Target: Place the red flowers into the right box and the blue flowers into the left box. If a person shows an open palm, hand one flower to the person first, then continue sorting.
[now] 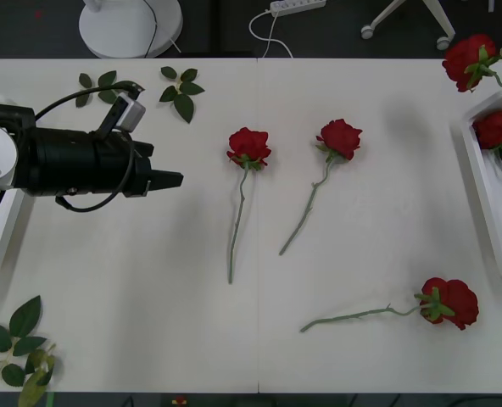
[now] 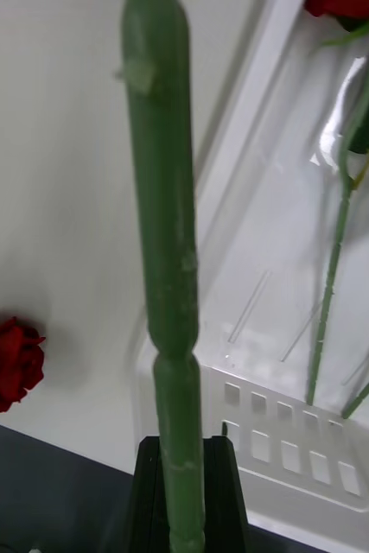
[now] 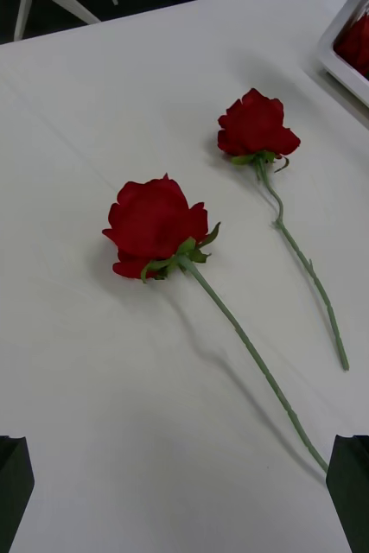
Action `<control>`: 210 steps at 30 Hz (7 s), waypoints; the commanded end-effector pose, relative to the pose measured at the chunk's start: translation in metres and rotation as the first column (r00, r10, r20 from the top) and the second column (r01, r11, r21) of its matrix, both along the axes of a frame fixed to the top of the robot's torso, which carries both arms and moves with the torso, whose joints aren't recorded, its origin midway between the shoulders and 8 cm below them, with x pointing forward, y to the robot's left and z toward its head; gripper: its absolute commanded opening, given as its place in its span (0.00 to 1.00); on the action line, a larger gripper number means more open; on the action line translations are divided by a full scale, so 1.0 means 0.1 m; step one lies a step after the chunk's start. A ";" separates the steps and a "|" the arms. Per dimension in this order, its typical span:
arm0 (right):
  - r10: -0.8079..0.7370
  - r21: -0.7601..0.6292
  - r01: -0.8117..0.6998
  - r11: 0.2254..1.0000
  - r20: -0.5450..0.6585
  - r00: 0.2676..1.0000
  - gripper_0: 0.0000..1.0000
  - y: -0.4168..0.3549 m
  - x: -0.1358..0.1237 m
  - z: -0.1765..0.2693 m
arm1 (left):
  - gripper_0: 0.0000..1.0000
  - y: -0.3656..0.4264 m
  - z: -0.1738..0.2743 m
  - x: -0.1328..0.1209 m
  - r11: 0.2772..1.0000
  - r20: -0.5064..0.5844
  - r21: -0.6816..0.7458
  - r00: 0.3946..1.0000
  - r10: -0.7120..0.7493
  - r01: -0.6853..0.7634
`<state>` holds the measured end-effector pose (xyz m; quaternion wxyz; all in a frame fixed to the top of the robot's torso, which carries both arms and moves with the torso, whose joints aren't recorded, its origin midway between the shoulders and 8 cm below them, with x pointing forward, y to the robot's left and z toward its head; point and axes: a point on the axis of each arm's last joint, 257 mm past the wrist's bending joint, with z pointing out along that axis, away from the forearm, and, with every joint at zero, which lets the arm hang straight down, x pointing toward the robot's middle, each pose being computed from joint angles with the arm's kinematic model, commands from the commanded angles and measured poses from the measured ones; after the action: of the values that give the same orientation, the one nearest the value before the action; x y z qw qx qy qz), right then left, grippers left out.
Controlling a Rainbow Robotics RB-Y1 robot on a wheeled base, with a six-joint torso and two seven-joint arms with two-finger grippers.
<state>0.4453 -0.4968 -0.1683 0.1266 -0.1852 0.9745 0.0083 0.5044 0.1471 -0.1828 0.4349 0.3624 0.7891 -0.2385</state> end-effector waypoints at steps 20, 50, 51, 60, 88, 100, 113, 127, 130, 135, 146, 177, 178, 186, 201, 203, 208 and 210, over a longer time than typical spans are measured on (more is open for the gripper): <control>-0.114 -0.447 0.159 0.881 0.126 0.985 0.00 -2.29 -0.51 -0.09 | 1.00 -1.48 -0.63 -0.01 0.960 -0.327 0.109 0.902 0.280 -0.259; -0.261 0.176 0.213 0.961 0.321 0.911 0.00 -1.21 0.02 0.51 | 1.00 -1.65 -0.99 0.30 0.919 -0.267 0.233 0.888 0.375 -0.318; -0.254 0.200 0.195 0.960 0.335 0.908 0.00 -1.14 0.05 0.55 | 1.00 -1.65 -0.99 0.30 0.919 -0.267 0.233 0.888 0.375 -0.318; -0.090 0.339 -0.134 0.931 0.569 0.817 0.00 -0.23 0.61 1.04 | 1.00 -1.65 -0.99 0.30 0.919 -0.267 0.233 0.888 0.375 -0.318; -0.106 0.318 -0.509 0.799 0.909 0.403 0.00 2.35 1.89 1.75 | 1.00 -1.65 -0.99 0.30 0.919 -0.267 0.233 0.888 0.375 -0.318; -0.068 0.239 -0.555 0.797 0.948 0.310 0.00 3.22 2.15 1.94 | 1.00 -1.65 -0.99 0.30 0.919 -0.267 0.233 0.888 0.375 -0.318; -0.050 0.169 -0.562 0.809 0.974 0.220 0.00 3.93 2.27 2.09 | 1.00 -1.65 -0.99 0.30 0.919 -0.267 0.233 0.888 0.375 -0.318; -0.038 0.168 -0.578 0.799 0.973 0.229 0.00 4.00 2.24 2.05 | 1.00 -1.65 -0.99 0.30 0.919 -0.267 0.233 0.888 0.375 -0.318; -0.038 0.168 -0.577 0.799 0.972 0.230 0.00 3.99 2.24 2.05 | 1.00 -1.65 -0.99 0.30 0.919 -0.267 0.233 0.888 0.375 -0.318; -0.038 0.168 -0.578 0.799 0.972 0.231 0.00 4.00 2.24 2.05 | 1.00 -1.65 -0.99 0.30 0.919 -0.267 0.233 0.888 0.375 -0.318; -0.024 0.162 -0.586 0.794 0.971 0.237 0.93 3.99 2.22 2.03 | 1.00 -1.65 -0.99 0.30 0.919 -0.267 0.233 0.888 0.375 -0.318; 0.418 0.107 -0.662 0.742 0.699 0.581 0.98 2.61 1.26 1.21 | 1.00 -1.65 -0.99 0.30 0.919 -0.267 0.233 0.888 0.375 -0.318; 0.403 0.138 -0.646 0.750 0.679 0.613 0.98 2.60 1.22 1.18 | 1.00 -1.65 -0.99 0.30 0.919 -0.267 0.233 0.888 0.375 -0.318; 0.119 0.431 -0.262 0.863 0.331 0.936 0.98 2.57 0.79 0.87 | 1.00 -1.65 -0.99 0.30 0.919 -0.267 0.233 0.888 0.375 -0.318; -0.554 0.515 0.649 0.560 -0.350 0.756 1.00 2.82 0.03 0.45 | 1.00 -1.65 -0.99 0.30 0.919 -0.267 0.233 0.888 0.375 -0.318; -0.609 0.476 0.736 0.481 -0.423 0.671 1.00 2.84 -0.09 0.38 | 1.00 -0.94 -2.71 -1.04 0.866 -0.537 0.389 0.686 0.490 -0.315; -0.682 0.393 0.848 0.355 -0.512 0.523 1.00 2.78 -0.33 0.23 | 1.00 -0.80 -2.66 -1.10 0.863 -0.524 0.403 0.696 0.491 -0.305; -0.695 0.364 0.884 0.294 -0.553 0.459 1.00 2.81 -0.38 0.20 | 1.00 -0.79 -2.66 -1.10 0.862 -0.518 0.405 0.700 0.491 -0.305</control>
<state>0.4353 -0.2001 -0.1347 0.0655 0.2560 0.9148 0.3056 0.4844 0.0181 -0.3421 0.2678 0.1890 0.9334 -0.1463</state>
